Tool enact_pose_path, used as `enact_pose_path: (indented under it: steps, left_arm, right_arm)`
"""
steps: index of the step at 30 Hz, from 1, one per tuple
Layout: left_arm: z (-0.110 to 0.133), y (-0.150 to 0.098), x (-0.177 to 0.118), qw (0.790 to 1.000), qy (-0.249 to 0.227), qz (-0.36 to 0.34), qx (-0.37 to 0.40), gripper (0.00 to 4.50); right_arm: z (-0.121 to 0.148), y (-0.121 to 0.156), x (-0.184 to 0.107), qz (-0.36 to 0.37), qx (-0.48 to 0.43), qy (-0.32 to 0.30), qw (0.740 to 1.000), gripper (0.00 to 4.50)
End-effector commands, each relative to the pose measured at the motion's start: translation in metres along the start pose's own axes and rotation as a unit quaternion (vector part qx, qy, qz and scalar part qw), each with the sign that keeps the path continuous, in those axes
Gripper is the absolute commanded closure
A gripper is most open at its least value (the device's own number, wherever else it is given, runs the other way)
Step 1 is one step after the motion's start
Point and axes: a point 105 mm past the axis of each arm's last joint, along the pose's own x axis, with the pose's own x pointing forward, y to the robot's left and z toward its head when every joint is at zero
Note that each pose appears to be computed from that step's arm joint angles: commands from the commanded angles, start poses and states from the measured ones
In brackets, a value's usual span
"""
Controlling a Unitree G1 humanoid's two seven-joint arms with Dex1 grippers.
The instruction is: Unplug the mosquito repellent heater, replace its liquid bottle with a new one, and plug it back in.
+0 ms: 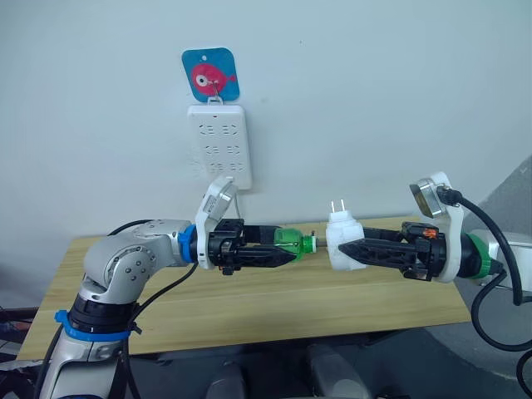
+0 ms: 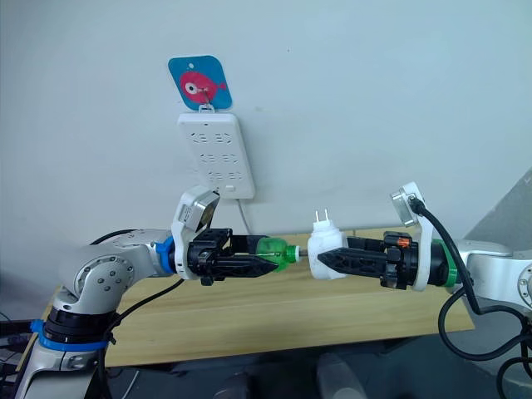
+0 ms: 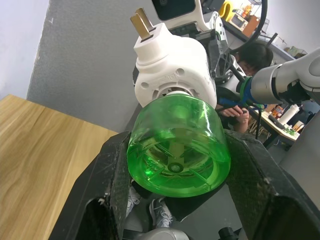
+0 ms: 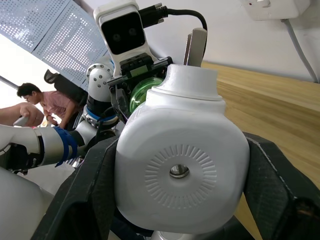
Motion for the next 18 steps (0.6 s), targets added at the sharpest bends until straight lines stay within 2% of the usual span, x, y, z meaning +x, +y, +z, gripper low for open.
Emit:
enact_pose_path:
  steps: [1, 18]
  left_arm:
    - [0.0036, -0.0061, 0.0050, 1.000, 0.001, -0.013, 0.021, 2.14]
    - [0.0048, -0.0073, 0.0092, 1.000, -0.012, -0.018, 0.019, 2.14]
  right_arm:
    - [0.0076, 0.0055, -0.0008, 0.007, -0.016, -0.014, 1.000, 1.46]
    - [0.0057, 0.0066, 0.0016, 0.010, -0.004, -0.022, 1.000, 1.46]
